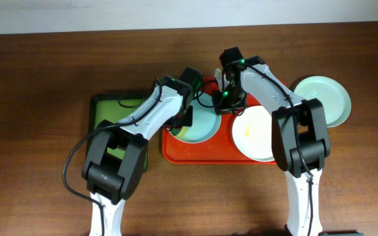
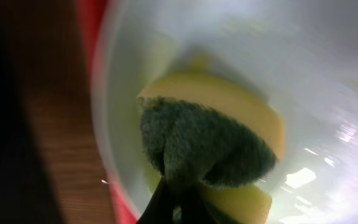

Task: Clean dirty plates on tray and stack at the side
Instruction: 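Scrub the light blue plate with the sponge in the left gripper, then carry the light blue plate right and stack it on the pale green plate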

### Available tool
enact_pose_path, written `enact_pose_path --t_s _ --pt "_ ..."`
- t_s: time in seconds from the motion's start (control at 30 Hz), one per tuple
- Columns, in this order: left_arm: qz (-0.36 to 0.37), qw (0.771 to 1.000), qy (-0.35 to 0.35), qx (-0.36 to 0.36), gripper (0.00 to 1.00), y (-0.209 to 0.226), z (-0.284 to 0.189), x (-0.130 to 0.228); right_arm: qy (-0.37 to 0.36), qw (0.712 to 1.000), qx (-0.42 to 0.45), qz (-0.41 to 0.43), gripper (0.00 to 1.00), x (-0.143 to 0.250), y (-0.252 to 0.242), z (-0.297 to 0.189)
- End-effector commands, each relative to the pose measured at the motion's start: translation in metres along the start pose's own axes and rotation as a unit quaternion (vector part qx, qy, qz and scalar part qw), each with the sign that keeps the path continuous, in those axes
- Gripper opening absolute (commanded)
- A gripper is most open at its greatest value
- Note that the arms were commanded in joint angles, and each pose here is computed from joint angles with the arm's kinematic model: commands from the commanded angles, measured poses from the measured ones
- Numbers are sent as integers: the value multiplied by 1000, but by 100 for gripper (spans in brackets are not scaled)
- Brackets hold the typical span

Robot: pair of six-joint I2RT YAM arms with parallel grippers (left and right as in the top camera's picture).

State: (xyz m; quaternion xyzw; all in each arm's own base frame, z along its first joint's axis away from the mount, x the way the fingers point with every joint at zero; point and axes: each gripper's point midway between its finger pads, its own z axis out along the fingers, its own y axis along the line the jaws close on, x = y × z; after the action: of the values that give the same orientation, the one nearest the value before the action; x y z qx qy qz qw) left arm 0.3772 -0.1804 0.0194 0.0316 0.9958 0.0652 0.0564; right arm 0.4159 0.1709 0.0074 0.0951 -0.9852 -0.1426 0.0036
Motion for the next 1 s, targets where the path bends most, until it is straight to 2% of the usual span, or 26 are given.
enact_pose_path --t_s 0.0,0.07,0.17,0.23,0.3,0.37,0.47,0.57,0.73,0.83,0.9,0.97 --pt "-9 996 -40 -75 0 35 -12 -28 13 1000 17 -4 4 7 -8 10" --pt "-19 997 -54 -41 0 26 -30 -43 11 1000 17 -4 4 6 -7 10" --pt "-15 988 -25 149 0 -42 -35 -44 6 1000 17 -6 4 3 -7 10" --pt "-9 976 4 216 0 -69 -23 -36 6 1000 17 -6 4 3 -7 10" --pt "-10 980 26 197 0 -66 0 -28 6 1000 17 -6 4 3 -7 10" --pt "-14 992 24 122 0 -42 18 -26 6 1000 17 -6 4 3 -7 10" --pt "-15 1000 6 -11 0 9 21 -28 4 1000 29 -3 4 1 -13 7" --pt "-43 997 -2 -71 0 38 11 -33 -3 1000 29 -1 4 -5 -13 -5" --pt "-61 997 -31 -47 0 44 -36 -49 -31 997 76 -6 4 -24 -15 -49" --pt "-88 993 -64 50 0 41 -93 -56 -53 988 148 -6 4 -32 -27 -97" --pt "-112 987 -81 88 0 61 -128 -56 -71 976 203 -8 4 -34 -34 -134" --pt "-143 985 -71 64 0 102 -143 -42 -97 958 271 -4 4 -30 -35 -178"
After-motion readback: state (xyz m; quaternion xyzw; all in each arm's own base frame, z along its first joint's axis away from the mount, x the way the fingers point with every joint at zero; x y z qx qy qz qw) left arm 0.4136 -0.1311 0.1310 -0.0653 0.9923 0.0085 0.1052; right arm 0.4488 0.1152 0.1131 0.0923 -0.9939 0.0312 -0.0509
